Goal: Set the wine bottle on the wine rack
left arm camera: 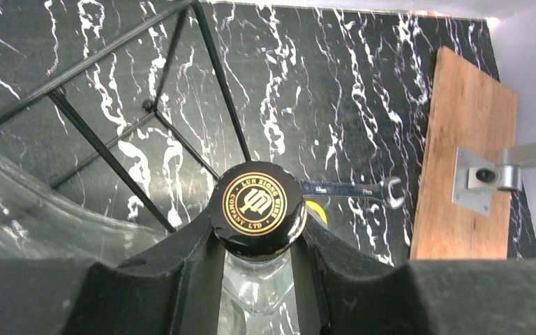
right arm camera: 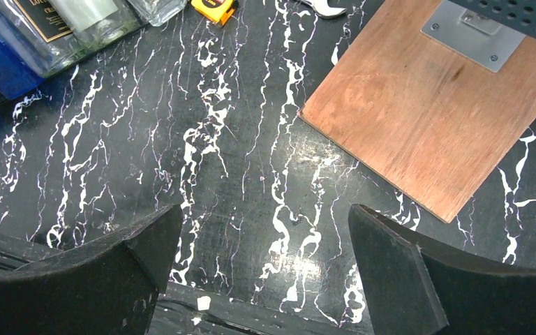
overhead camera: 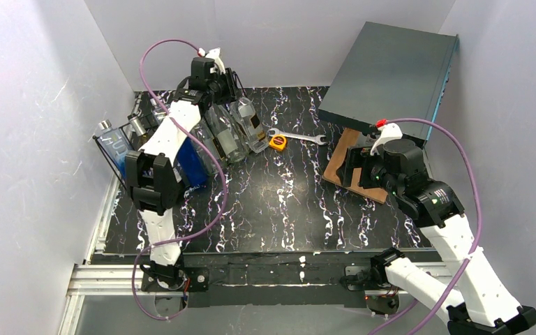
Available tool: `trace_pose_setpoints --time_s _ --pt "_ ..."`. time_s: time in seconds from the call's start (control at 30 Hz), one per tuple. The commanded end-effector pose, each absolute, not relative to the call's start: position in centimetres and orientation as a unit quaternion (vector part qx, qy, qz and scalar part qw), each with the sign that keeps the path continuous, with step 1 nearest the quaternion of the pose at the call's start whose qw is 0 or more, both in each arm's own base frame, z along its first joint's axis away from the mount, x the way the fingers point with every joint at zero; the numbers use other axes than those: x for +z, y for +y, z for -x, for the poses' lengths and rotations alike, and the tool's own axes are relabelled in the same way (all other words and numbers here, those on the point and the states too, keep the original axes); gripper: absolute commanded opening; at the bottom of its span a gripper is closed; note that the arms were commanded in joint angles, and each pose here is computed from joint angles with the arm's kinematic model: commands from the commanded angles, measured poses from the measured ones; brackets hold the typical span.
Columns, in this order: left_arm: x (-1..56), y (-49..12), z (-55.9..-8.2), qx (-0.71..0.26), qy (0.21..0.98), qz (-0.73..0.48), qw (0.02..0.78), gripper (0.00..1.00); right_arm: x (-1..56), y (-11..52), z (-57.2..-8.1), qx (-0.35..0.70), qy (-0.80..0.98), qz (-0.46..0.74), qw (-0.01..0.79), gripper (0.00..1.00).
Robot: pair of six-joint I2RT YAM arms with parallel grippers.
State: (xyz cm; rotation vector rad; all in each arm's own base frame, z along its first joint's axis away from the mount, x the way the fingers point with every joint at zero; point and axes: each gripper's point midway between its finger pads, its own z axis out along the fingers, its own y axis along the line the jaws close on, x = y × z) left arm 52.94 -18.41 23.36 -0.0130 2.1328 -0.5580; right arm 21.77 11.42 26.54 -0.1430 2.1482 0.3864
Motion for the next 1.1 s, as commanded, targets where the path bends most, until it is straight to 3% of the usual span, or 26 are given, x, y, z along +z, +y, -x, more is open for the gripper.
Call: trace_pose_setpoints --time_s 0.0,0.27,0.33,0.5,1.07 --pt "26.9 -18.5 -55.0 -0.243 0.833 0.006 0.497 0.00 27.3 11.6 -22.0 0.164 0.863 0.057 0.474 0.98" --pt "24.5 -17.9 -56.1 -0.225 0.850 0.015 0.476 0.00 27.0 11.6 -22.2 0.159 0.867 0.056 0.469 0.98" --pt "24.0 -17.7 -56.4 -0.219 0.852 0.015 0.475 0.06 26.9 11.7 -22.3 0.160 0.867 0.057 0.469 0.98" --pt "22.9 -17.0 -56.7 -0.203 0.858 0.018 0.472 0.09 26.6 11.9 -22.5 0.161 0.869 0.058 0.465 0.98" --pt "20.9 -16.0 -58.8 -0.206 0.853 0.038 0.478 0.42 26.2 11.6 -22.4 0.155 0.871 0.056 0.462 0.98"
